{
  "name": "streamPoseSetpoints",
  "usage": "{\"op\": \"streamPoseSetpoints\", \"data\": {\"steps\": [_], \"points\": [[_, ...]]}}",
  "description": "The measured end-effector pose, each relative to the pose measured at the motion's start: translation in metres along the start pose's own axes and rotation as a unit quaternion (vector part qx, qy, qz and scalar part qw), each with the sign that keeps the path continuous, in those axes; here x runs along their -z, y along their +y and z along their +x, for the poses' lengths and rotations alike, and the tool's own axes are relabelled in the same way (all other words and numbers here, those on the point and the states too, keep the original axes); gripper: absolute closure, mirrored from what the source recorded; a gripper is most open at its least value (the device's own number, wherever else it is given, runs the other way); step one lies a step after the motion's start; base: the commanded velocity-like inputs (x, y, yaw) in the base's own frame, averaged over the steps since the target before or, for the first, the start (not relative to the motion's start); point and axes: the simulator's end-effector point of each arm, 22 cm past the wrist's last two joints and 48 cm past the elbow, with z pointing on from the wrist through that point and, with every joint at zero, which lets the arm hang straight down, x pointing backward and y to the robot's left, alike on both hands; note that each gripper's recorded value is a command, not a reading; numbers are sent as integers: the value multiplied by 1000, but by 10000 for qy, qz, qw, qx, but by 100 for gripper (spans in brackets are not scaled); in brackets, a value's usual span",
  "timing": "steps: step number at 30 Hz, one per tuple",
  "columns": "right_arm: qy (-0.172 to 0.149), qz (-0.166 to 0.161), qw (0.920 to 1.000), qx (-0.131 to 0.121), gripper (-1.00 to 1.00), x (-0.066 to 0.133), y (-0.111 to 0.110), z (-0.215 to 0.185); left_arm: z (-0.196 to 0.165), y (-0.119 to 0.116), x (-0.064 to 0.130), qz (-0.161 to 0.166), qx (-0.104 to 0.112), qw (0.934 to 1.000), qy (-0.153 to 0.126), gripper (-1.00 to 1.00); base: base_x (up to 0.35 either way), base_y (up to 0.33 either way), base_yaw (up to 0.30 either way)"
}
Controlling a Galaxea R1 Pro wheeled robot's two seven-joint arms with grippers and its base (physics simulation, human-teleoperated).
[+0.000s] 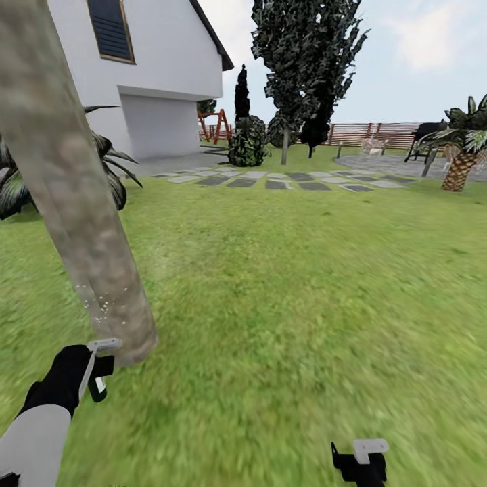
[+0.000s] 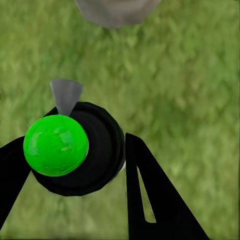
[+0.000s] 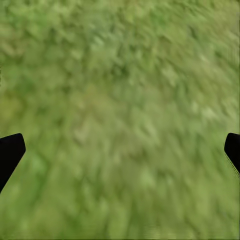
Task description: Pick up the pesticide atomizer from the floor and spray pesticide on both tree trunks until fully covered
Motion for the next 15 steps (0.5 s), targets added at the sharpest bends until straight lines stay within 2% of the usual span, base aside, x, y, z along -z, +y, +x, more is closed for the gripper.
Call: {"op": "streamPoseSetpoints", "data": {"steps": [3, 11, 15], "points": [[0, -1, 10000, -1, -100, 0, 0, 0, 0, 1, 0, -5, 8, 10000, -4, 100, 145, -261, 205], [0, 0, 10000, 0, -100, 0, 0, 0, 0, 1, 0, -4, 22, 10000, 3, 100, 163, -260, 23], [1, -1, 10000, -1, -100, 0, 0, 0, 0, 2, 0, -5, 33, 10000, 6, 100, 173, -251, 171]]}}
